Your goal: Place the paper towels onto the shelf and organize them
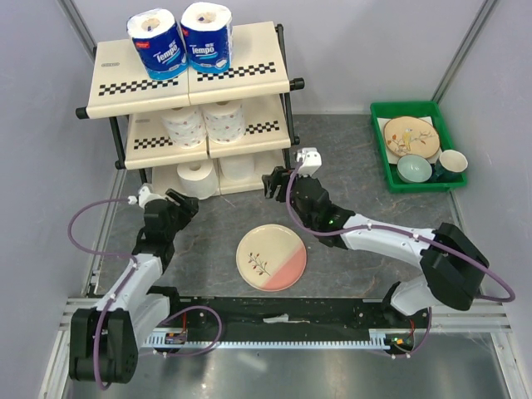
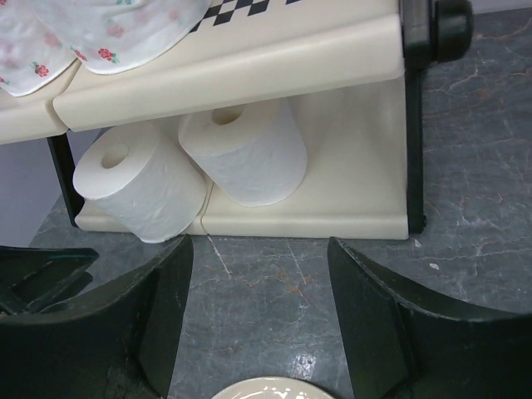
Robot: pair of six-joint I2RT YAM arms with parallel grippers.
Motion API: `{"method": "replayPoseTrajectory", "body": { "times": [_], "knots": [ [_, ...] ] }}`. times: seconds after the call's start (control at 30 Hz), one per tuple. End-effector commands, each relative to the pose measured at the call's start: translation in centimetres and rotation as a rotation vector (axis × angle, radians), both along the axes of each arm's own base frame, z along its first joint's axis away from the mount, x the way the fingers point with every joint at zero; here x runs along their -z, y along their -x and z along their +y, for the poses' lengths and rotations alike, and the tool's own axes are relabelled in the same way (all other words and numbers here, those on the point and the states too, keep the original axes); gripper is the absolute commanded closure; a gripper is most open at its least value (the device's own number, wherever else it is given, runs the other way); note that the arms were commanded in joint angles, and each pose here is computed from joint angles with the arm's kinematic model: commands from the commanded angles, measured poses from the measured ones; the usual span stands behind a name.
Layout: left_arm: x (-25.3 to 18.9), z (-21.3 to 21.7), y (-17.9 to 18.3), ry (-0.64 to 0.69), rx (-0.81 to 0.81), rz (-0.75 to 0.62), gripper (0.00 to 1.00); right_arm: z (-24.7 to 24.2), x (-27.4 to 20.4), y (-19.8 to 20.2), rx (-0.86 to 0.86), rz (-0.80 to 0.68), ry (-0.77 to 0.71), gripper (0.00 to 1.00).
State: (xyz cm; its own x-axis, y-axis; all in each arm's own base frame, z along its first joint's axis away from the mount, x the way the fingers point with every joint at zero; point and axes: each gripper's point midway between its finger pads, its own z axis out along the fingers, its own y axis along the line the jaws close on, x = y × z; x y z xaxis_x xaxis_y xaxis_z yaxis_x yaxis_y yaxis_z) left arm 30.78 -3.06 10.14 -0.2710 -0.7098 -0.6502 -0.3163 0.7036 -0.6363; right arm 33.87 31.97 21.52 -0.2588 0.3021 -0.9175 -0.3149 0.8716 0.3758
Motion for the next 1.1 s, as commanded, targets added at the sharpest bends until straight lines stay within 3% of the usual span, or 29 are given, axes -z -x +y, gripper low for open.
{"method": "replayPoseTrajectory", "body": {
  "times": [0.0,0.67,1.07],
  "knots": [
    [-1.0,-0.3,-1.9,0.046,-0.010,-0.058,0.29,-1.5,-1.3,0.7,0.033,-0.017,-0.045,0.26],
    [-2.2,-0.8,-9.5,-0.034,0.050,-0.060,0.30,-2.4,1.4,1.6,0.034,0.031,-0.026,0.25],
    [-2.7,-2.1,-8.9,-0.017,0.123,-0.093,0.33,-2.7,2.7,1.8,0.038,0.055,-0.011,0.25]
  ]
}}
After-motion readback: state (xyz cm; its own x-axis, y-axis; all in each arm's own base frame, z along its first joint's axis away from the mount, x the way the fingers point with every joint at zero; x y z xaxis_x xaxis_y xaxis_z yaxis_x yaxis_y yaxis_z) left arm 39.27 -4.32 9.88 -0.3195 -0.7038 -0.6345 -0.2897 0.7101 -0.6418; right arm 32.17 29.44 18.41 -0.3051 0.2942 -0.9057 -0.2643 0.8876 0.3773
